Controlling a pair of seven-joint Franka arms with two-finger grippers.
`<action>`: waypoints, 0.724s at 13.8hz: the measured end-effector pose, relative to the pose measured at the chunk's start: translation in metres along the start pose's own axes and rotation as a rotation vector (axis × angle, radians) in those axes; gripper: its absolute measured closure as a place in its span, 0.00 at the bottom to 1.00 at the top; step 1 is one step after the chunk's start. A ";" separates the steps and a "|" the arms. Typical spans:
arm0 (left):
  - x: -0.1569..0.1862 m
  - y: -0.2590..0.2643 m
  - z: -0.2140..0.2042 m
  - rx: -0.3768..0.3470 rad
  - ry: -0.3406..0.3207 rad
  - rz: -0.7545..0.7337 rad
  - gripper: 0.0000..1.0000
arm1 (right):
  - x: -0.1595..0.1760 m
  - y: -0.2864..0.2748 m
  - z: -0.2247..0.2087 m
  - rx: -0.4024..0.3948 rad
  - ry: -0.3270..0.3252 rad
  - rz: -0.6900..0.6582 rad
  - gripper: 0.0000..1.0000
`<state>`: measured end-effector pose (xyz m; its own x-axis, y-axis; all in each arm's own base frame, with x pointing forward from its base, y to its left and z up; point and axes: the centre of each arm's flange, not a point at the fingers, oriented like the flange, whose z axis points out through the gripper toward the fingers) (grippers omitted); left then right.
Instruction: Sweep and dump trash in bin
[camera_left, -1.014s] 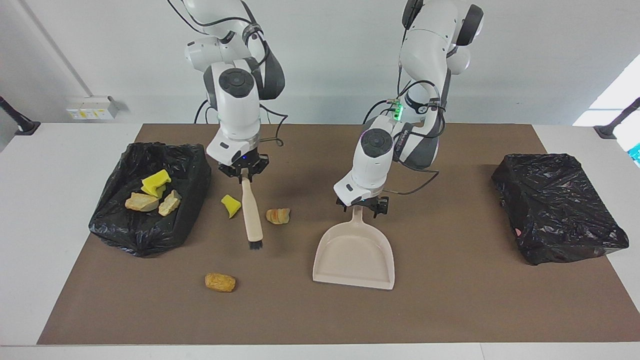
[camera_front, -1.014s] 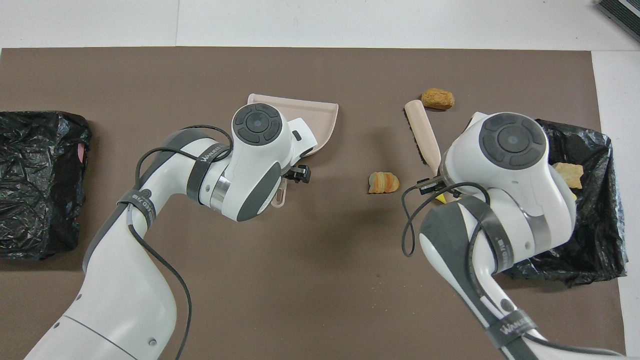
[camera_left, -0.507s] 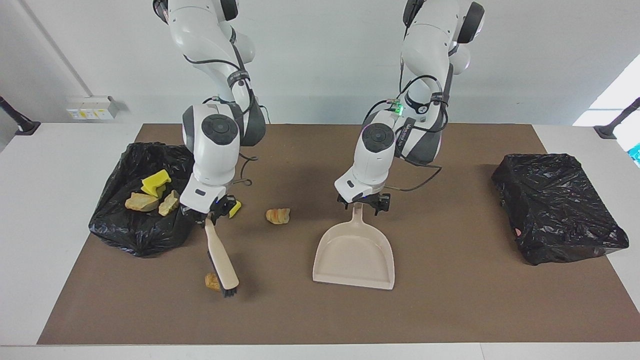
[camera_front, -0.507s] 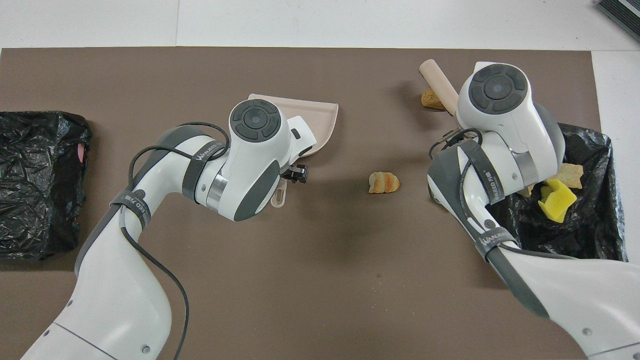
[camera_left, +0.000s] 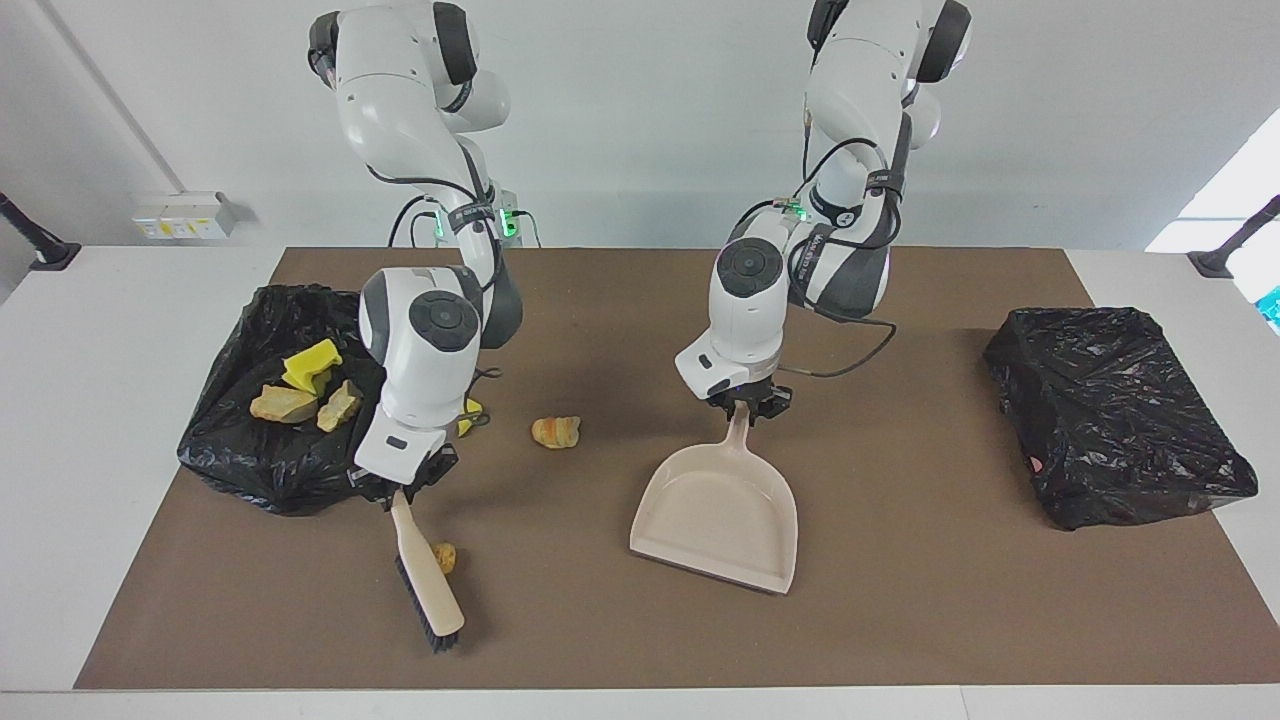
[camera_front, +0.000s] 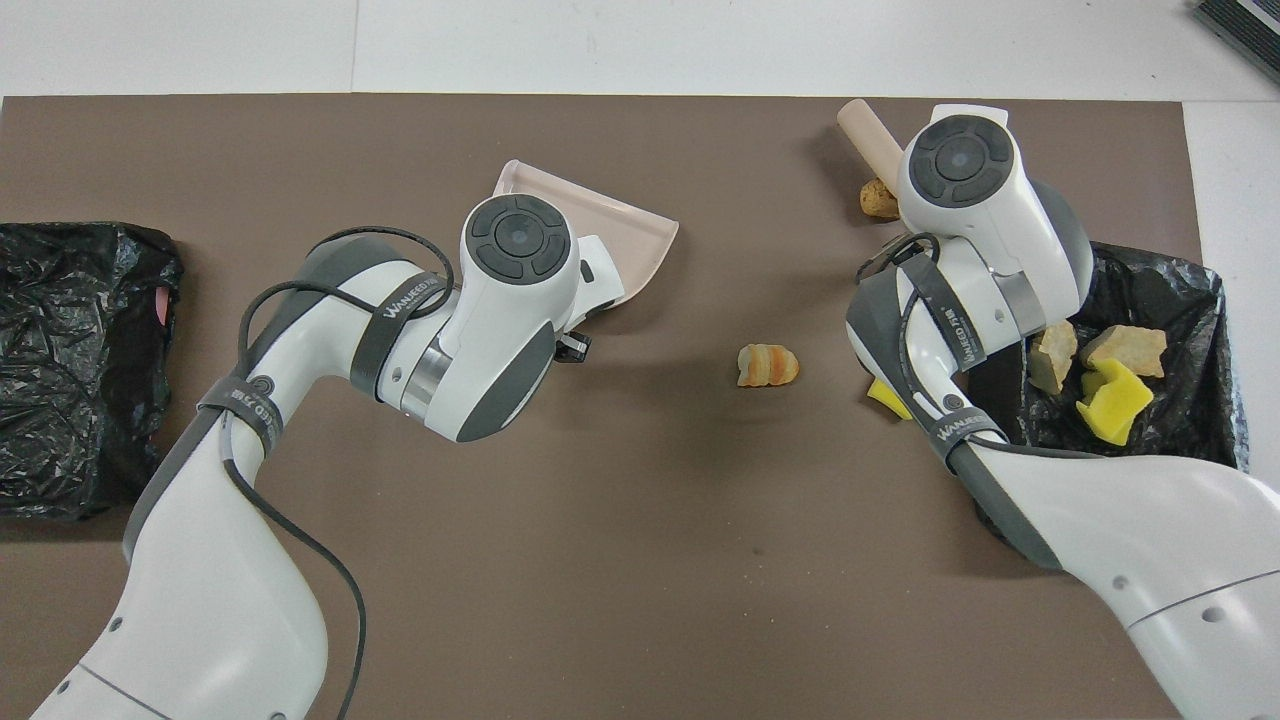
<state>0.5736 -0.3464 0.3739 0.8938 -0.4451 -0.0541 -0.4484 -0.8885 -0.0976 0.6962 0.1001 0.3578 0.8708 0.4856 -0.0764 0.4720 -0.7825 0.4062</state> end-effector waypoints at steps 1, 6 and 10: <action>-0.001 -0.006 -0.009 0.002 0.011 0.047 0.69 | -0.001 -0.011 -0.004 0.031 -0.028 -0.002 0.74; -0.017 -0.060 -0.034 0.007 -0.050 0.376 0.69 | -0.008 -0.070 -0.041 0.211 -0.148 -0.030 0.74; -0.025 -0.086 -0.025 -0.018 -0.112 0.639 0.69 | -0.021 -0.082 -0.079 0.383 -0.174 0.011 0.74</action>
<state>0.5904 -0.2615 0.4083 0.4447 -0.8732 -0.1994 -0.8906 -0.4548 0.0053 0.6284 0.1848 0.3979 0.8706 0.4295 -0.2399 0.4513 -0.8913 0.0424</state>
